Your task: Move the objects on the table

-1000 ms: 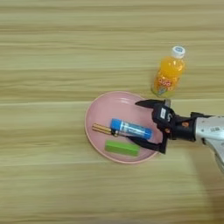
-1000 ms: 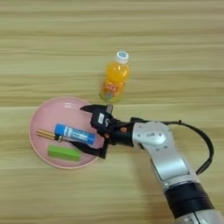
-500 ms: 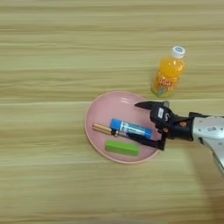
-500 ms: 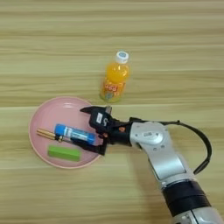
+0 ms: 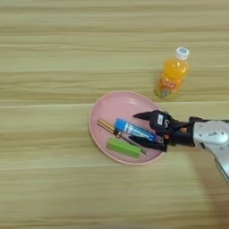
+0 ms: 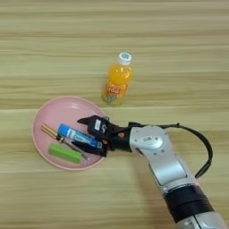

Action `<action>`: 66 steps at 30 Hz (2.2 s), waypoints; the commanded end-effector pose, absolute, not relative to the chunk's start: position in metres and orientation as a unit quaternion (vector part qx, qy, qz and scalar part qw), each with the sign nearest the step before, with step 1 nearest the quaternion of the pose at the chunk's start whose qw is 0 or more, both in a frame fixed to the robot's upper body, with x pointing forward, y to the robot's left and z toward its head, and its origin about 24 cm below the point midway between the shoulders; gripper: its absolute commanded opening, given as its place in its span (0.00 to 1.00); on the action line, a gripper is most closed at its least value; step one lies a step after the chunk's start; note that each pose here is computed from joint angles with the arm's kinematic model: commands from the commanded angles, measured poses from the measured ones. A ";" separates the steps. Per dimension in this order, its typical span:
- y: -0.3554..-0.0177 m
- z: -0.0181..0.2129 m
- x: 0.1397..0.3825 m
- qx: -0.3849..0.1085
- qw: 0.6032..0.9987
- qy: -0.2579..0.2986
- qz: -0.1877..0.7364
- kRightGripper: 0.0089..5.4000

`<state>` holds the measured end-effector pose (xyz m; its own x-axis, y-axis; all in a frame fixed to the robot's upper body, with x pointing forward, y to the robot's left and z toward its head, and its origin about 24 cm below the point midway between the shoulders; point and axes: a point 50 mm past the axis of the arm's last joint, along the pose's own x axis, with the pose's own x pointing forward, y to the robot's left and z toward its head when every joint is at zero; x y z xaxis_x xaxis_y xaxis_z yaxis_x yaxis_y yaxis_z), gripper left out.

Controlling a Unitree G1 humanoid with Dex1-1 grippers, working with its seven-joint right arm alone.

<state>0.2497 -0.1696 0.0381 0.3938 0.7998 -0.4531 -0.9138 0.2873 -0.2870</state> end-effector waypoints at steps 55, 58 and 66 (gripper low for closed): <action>-0.203 0.194 0.291 -0.165 0.895 -0.294 0.291 0.26; -0.211 0.201 0.294 -0.155 0.901 -0.311 0.260 0.26; -0.227 0.204 0.301 -0.171 0.914 -0.309 0.199 0.26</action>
